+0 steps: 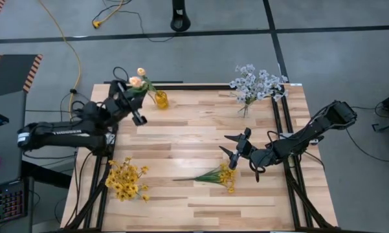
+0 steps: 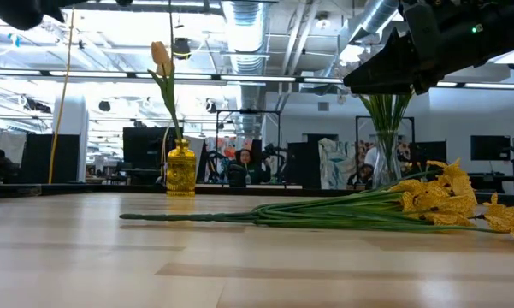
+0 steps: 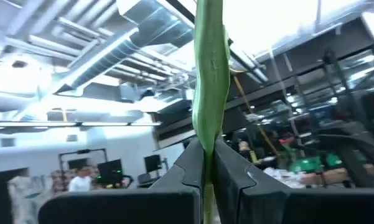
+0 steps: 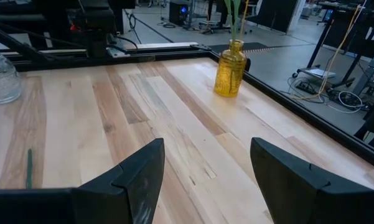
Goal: Sort flowers into vase by color
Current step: Put the pink tulip into the yellow vase
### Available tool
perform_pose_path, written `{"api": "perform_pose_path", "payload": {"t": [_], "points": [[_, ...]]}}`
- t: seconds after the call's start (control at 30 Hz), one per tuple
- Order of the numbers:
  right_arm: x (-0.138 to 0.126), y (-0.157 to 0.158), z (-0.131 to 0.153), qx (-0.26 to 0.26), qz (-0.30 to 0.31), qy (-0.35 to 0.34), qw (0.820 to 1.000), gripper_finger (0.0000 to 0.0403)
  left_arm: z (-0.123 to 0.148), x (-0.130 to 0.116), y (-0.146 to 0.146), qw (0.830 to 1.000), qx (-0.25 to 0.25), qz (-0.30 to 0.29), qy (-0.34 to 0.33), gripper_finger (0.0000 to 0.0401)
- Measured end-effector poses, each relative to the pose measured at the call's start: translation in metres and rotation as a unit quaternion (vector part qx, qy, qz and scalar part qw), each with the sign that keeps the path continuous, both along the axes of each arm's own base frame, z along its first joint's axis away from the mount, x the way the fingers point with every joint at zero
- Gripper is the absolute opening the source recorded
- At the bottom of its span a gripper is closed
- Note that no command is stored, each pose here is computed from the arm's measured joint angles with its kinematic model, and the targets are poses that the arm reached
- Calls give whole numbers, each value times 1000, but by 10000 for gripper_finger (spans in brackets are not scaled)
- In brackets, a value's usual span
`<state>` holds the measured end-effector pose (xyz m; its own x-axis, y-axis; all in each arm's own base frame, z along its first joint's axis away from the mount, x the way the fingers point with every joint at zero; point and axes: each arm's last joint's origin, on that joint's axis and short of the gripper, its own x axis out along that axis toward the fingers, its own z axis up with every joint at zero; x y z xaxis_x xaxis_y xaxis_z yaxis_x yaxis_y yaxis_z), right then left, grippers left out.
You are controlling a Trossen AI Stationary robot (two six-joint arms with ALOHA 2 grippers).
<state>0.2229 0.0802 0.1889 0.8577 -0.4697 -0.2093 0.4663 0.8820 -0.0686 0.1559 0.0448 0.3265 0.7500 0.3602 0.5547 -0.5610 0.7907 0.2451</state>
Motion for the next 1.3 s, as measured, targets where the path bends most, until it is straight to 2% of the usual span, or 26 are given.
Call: {"api": "perform_pose_path", "payload": {"t": [0.2,0.63,0.83,0.9,0.97,1.3], "points": [[0,0,0,0,0,0,1000,265,3,-5,25,999,9,16,-37,1],[1,-2,0,0,-6,0,1000,265,16,-26,64,997,8,29,-73,1],[4,-11,0,0,-25,0,1000,265,7,-15,96,999,-24,4,-45,2],[5,-14,0,0,-32,0,999,265,7,-13,104,999,-14,-9,-45,2],[5,-17,0,0,-38,0,999,265,6,-11,111,999,-11,-24,-43,2],[8,-28,0,0,-62,0,998,265,-16,-6,137,997,-58,-42,18,2]]}}
